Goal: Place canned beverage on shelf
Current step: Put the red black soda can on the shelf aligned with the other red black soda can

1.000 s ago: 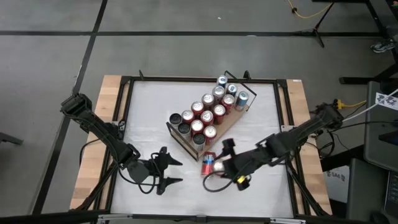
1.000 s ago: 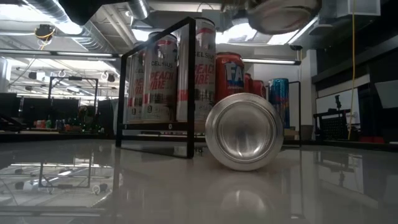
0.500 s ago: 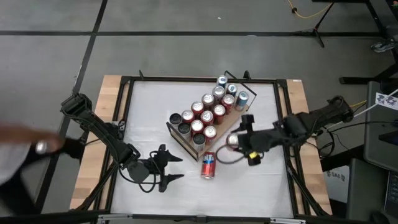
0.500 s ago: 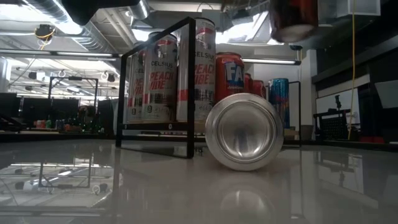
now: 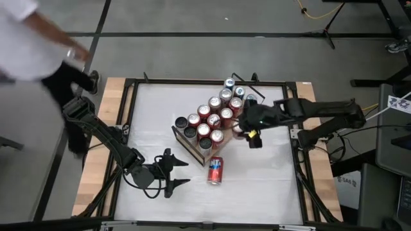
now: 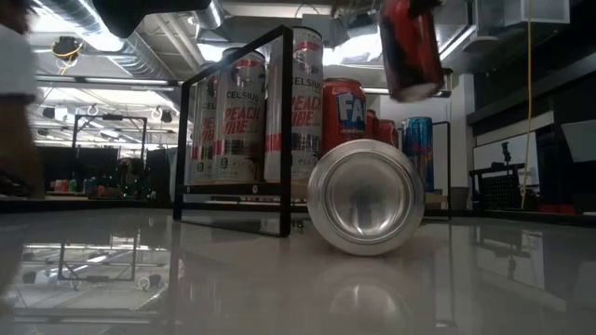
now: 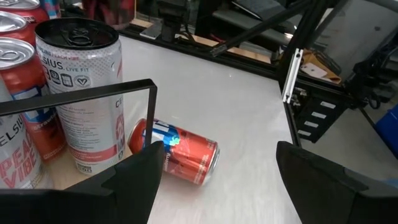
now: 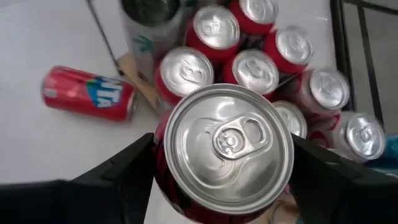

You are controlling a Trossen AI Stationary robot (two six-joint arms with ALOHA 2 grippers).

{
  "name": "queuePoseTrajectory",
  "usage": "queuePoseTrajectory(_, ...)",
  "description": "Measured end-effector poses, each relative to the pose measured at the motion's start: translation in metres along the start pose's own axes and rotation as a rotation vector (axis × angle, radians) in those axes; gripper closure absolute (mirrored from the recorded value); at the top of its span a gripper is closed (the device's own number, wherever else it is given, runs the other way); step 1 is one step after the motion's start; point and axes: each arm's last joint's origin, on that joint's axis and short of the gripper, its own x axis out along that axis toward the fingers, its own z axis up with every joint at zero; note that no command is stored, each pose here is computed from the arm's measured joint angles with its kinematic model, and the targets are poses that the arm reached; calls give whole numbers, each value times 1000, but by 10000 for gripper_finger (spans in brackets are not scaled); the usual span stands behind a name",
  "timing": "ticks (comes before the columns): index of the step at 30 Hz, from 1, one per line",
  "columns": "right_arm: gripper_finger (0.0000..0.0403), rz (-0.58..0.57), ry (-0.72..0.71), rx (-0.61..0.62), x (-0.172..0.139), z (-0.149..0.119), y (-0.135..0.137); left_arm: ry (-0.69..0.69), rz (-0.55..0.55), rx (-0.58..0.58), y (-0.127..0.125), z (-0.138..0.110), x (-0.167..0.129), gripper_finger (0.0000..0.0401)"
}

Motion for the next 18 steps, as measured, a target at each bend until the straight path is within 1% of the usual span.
queuePoseTrajectory(5, 117, 9, 35, 27, 24, -25, -13, -1, 3, -1, 1, 0, 1, 96)
queuePoseTrajectory(8, 116, -1, 7, 47, 29, -39, -21, -8, 18, -4, 2, 1, 2, 96)
queuePoseTrajectory(12, 112, -22, -36, 40, 34, -55, -30, -21, 47, -9, 6, 4, 5, 96)
queuePoseTrajectory(18, 114, -9, -74, 40, 50, -77, -39, -28, 75, -18, 13, 7, 11, 96)
